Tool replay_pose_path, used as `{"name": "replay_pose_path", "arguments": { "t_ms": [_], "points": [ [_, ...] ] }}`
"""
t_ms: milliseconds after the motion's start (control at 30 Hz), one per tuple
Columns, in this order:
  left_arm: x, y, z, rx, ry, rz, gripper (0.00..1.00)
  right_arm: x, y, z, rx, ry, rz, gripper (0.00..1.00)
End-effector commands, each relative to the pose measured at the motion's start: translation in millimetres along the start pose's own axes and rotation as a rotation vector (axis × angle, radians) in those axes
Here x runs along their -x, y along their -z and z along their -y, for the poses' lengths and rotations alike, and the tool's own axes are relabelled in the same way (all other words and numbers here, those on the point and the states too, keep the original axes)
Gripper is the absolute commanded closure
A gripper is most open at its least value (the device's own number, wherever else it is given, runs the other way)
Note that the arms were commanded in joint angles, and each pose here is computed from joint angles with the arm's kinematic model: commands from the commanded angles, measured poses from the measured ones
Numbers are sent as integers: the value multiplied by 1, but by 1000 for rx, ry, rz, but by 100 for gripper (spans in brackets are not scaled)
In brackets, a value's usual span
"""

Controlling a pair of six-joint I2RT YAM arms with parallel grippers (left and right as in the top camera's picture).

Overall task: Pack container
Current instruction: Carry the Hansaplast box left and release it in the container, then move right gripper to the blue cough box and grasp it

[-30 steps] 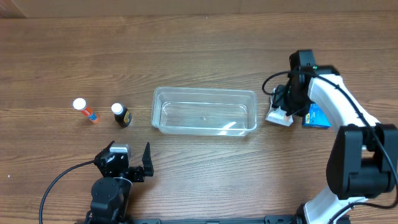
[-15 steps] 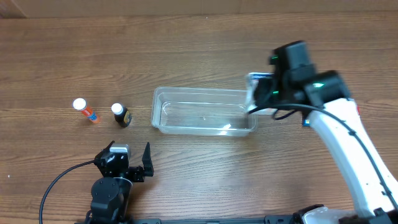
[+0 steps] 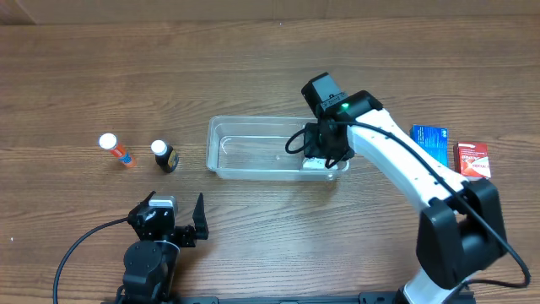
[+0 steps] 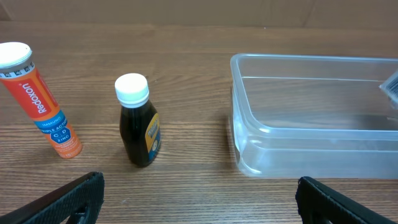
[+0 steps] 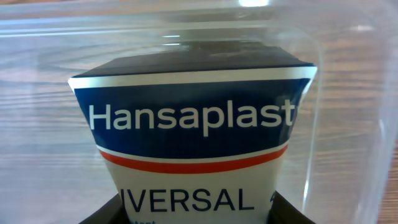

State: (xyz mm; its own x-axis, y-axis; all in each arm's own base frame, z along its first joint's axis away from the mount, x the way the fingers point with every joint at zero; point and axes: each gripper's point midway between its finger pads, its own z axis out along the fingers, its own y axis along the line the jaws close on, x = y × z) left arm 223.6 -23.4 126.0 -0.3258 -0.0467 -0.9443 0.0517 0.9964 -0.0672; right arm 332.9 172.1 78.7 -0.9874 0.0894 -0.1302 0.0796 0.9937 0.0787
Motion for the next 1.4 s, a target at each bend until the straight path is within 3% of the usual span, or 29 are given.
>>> {"name": "replay_pose_path", "arguments": {
  "t_ms": [0,100,267,467,600,733,933,1000,1100,1367],
  "points": [
    [1,0,0,-2,16,8,0,4,-5,5,-25,-12,14,53],
    [1,0,0,-2,16,8,0,2,-10,6,-26,-12,12,51],
    [1,0,0,-2,16,8,0,-6,-19,11,-39,-7,-6,33],
    [1,0,0,-2,16,8,0,5,-10,9,-46,9,38,31],
    [1,0,0,-2,16,8,0,24,31,-2,18,48,148,30],
    [1,0,0,-2,16,8,0,40,100,-3,105,27,317,19],
    [1,0,0,-2,16,8,0,58,151,78,27,-114,451,8],
    [1,0,0,-2,16,8,0,66,145,118,-40,-128,432,1],
    [1,0,0,-2,16,8,0,70,117,178,-105,-198,344,0],
    [1,0,0,-2,16,8,0,60,19,247,-51,-234,60,0]
  ]
}}
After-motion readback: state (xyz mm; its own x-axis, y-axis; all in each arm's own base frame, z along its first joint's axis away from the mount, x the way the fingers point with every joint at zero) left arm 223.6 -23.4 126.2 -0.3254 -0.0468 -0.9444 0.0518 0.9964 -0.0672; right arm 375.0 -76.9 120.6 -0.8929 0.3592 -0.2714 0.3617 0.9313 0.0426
